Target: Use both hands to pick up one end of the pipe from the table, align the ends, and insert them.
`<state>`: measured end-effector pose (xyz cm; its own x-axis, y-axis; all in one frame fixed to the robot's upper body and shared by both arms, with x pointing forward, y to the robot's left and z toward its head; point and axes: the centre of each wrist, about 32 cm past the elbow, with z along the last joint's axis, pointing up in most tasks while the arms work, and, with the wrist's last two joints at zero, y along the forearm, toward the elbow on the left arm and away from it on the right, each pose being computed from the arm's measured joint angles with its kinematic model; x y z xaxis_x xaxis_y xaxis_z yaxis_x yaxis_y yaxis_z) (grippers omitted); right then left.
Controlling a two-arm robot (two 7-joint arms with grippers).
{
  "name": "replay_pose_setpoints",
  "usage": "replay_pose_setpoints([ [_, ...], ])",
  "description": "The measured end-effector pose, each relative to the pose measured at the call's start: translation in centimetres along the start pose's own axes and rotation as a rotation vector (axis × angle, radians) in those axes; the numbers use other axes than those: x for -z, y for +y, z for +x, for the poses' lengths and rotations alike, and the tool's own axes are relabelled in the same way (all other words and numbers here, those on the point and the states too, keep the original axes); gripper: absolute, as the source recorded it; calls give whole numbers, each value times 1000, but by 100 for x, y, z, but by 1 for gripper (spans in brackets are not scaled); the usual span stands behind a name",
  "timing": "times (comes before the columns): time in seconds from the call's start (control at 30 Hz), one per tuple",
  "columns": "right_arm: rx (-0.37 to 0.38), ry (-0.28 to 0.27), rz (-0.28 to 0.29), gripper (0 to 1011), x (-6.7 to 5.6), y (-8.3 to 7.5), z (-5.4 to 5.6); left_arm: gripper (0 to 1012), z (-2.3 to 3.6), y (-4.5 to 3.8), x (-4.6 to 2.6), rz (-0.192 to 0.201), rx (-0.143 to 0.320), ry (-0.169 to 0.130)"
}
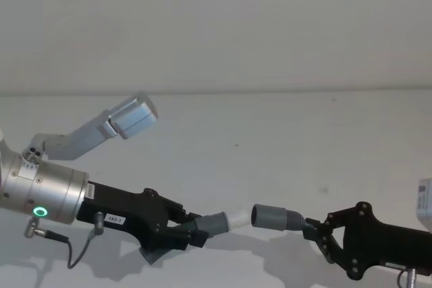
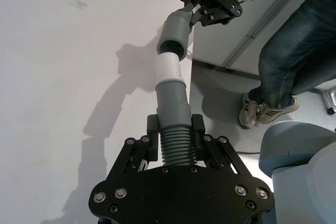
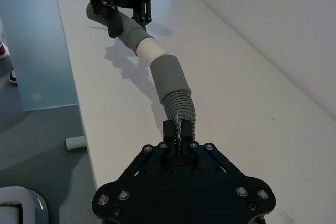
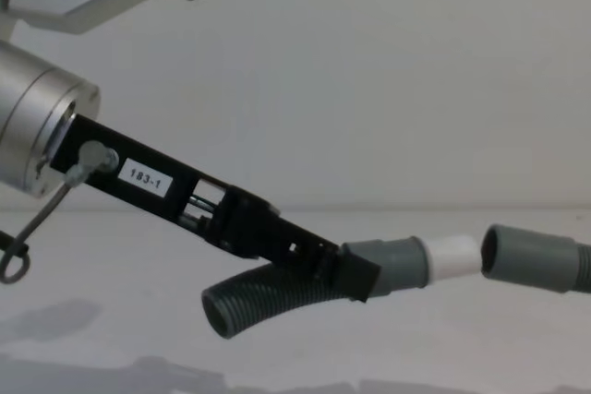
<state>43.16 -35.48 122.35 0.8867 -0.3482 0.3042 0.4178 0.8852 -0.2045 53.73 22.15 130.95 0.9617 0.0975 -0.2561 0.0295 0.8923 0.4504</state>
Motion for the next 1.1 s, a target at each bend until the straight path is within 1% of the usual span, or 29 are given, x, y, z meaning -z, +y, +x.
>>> replay_pose_setpoints([
  [0.27,-12,-18,-2,47,11,-12,13,334,14,19,-23,10,19,6],
  [0.7,-22,-39,-13,46,28,-20,34,334,12,40,-37,19,41,18],
  [0.83,-24,-41,-14,46,25,-21,36,334,9,38,-38,16,47,21],
  [1.1,-29,-41,0,44,-18,-20,40,334,5,16,-26,10,58,28],
])
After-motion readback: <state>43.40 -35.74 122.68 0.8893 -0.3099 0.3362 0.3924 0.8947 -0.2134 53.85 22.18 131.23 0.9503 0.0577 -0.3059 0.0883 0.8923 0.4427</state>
